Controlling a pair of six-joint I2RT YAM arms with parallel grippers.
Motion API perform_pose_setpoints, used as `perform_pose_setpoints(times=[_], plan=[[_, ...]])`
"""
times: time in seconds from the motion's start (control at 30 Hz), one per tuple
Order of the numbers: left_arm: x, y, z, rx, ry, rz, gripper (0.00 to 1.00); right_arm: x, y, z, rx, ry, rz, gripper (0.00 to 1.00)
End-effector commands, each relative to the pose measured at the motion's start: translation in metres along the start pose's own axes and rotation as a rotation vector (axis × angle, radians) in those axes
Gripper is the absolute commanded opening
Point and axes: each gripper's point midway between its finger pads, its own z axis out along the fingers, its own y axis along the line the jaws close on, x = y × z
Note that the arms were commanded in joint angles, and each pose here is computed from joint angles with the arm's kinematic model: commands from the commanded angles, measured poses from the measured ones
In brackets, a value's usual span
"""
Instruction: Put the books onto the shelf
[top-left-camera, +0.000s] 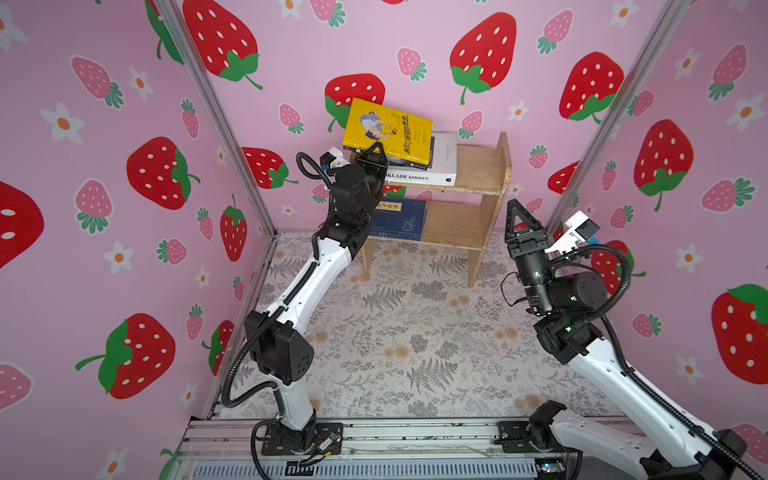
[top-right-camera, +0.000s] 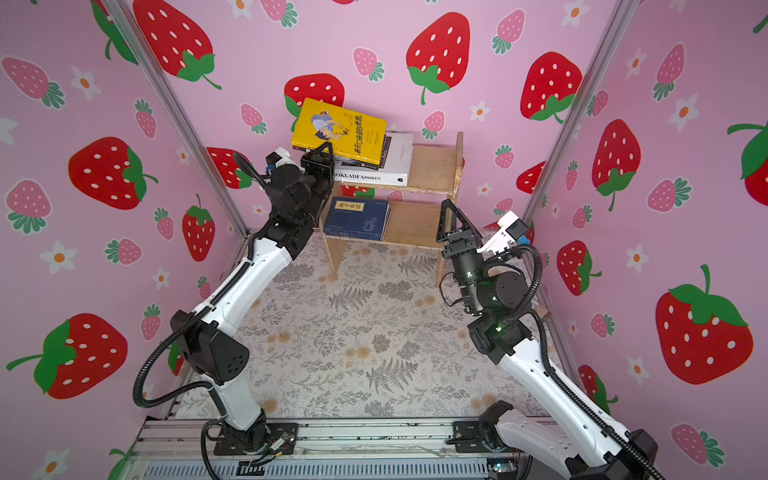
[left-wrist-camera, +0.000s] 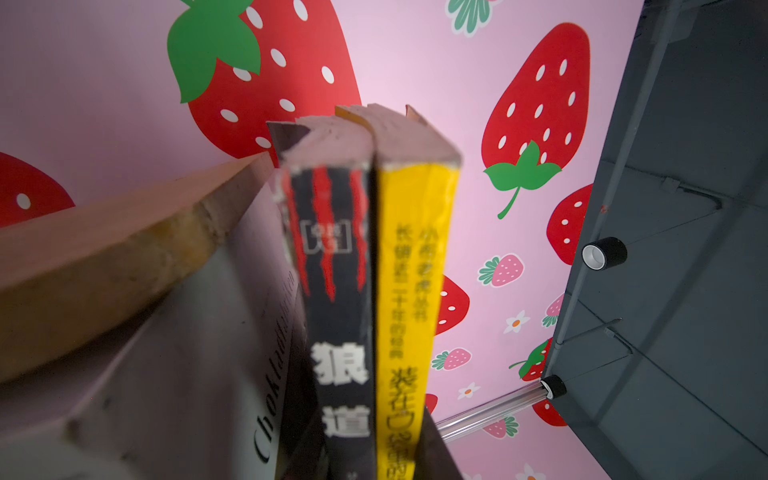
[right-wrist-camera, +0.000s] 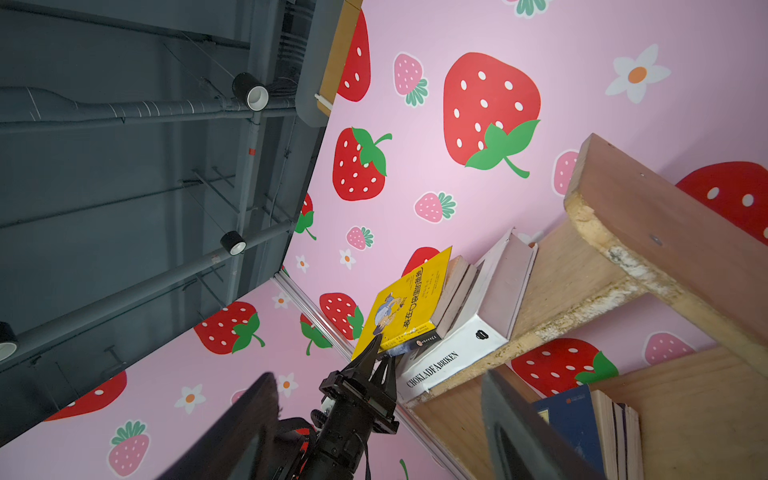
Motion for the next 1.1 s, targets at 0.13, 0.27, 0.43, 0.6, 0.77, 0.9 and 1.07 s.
perform_pose_setpoints(times=[0.13, 0.27, 0.43, 0.6, 0.77, 0.9, 1.07], plan=[[-0.022, -0.081, -0.015, 0.213, 0.008, -0.121, 0.12, -0.005, 0.000, -0.003, -0.007, -0.024, 0.012, 0.78], [-0.019, -0.070, -0.011, 0.190, 0.008, -0.150, 0.13, -0.004, -0.002, -0.003, -0.004, -0.025, 0.012, 0.78], [-0.017, -0.063, -0.013, 0.169, 0.013, -0.153, 0.24, -0.004, -0.004, -0.003, 0.000, -0.025, 0.012, 0.78], [-0.020, -0.054, -0.020, 0.142, 0.006, -0.145, 0.40, -0.001, -0.007, -0.003, -0.001, -0.024, 0.026, 0.78], [-0.022, -0.050, -0.028, 0.136, -0.005, -0.144, 0.60, 0.003, -0.011, -0.001, 0.003, -0.018, 0.035, 0.78], [-0.025, -0.053, -0.035, 0.133, -0.006, -0.124, 0.66, 0.006, -0.013, 0.000, 0.005, -0.011, 0.040, 0.78], [-0.030, -0.054, -0.045, 0.119, 0.010, -0.073, 0.71, 0.010, -0.016, 0.002, 0.005, -0.002, 0.049, 0.78]])
